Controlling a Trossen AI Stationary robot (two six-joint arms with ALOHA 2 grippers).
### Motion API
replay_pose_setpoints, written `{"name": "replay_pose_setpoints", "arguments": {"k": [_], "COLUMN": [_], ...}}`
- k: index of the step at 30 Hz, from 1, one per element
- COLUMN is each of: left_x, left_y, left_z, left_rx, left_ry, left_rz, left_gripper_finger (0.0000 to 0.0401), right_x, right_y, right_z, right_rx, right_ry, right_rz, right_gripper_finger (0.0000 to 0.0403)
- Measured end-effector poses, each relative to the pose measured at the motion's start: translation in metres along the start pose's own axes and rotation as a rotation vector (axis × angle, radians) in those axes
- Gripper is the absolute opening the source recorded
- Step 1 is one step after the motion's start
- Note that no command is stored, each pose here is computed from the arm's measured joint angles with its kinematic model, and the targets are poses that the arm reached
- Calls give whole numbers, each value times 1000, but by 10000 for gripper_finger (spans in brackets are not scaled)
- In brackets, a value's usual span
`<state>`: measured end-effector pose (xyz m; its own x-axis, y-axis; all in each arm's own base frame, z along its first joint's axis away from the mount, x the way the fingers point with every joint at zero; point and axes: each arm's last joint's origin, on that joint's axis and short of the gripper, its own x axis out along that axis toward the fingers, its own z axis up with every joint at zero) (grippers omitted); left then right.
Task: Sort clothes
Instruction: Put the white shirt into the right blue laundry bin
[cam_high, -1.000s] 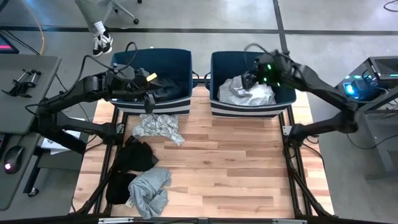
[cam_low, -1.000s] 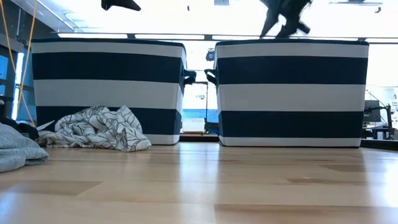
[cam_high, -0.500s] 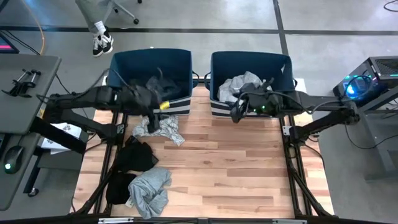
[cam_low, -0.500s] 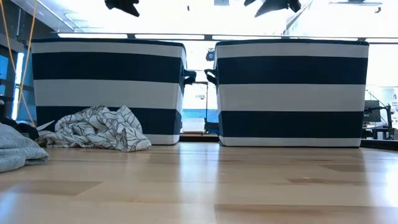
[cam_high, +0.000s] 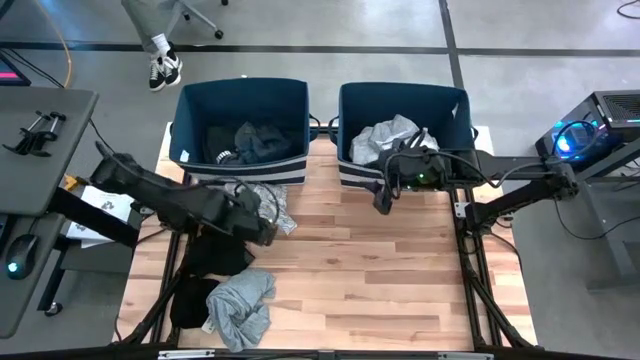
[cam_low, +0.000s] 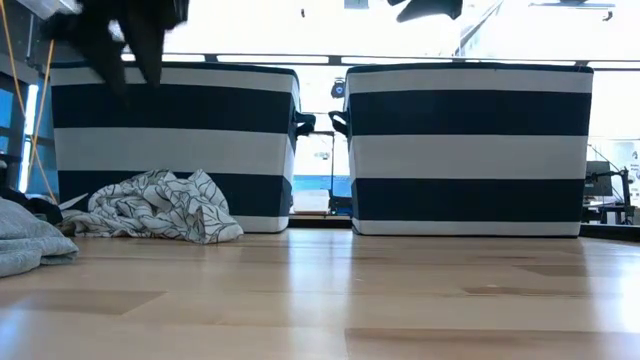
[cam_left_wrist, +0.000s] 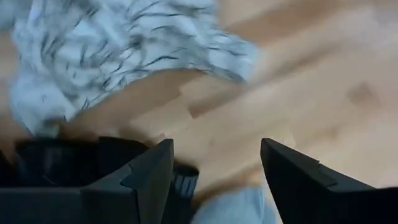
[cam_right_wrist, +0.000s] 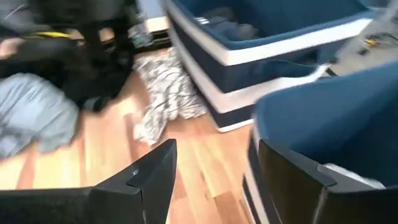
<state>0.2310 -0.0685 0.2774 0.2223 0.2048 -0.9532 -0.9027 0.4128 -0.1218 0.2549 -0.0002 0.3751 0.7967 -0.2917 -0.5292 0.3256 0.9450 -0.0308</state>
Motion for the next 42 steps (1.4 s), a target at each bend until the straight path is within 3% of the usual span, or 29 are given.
{"name": "replay_pose_setpoints", "arguments": {"k": [7,12,16,22,26,30,35,42], "left_x": [64,105,139,166,168,165,141,75], "left_y": [22,40,47,42,32,17,-13,-47], "left_z": [-8,-8,-7,-1,2,4,11,21], "left_rx": [-355,-425,-431,-305,-159,3,240,502], "left_ry": [-199,-307,-341,-357,-336,-289,-326,-427], "left_rz": [162,195,137,36,-32,-189,-481,-733], "left_gripper_finger": [233,250,252,215,126,19,8,2], "right_x": [-5,-21,-34,-43,-43,-41,-27,19], "right_y": [3,6,12,23,36,52,79,100], "right_z": [-2,-5,-6,-2,0,0,-8,-23], "right_rx": [-38,37,86,211,272,294,243,169], "right_ry": [35,58,33,-39,-63,-73,-22,89], "right_rz": [174,239,252,239,289,341,381,300], "right_gripper_finger": [220,220,220,220,220,220,220,224]}}
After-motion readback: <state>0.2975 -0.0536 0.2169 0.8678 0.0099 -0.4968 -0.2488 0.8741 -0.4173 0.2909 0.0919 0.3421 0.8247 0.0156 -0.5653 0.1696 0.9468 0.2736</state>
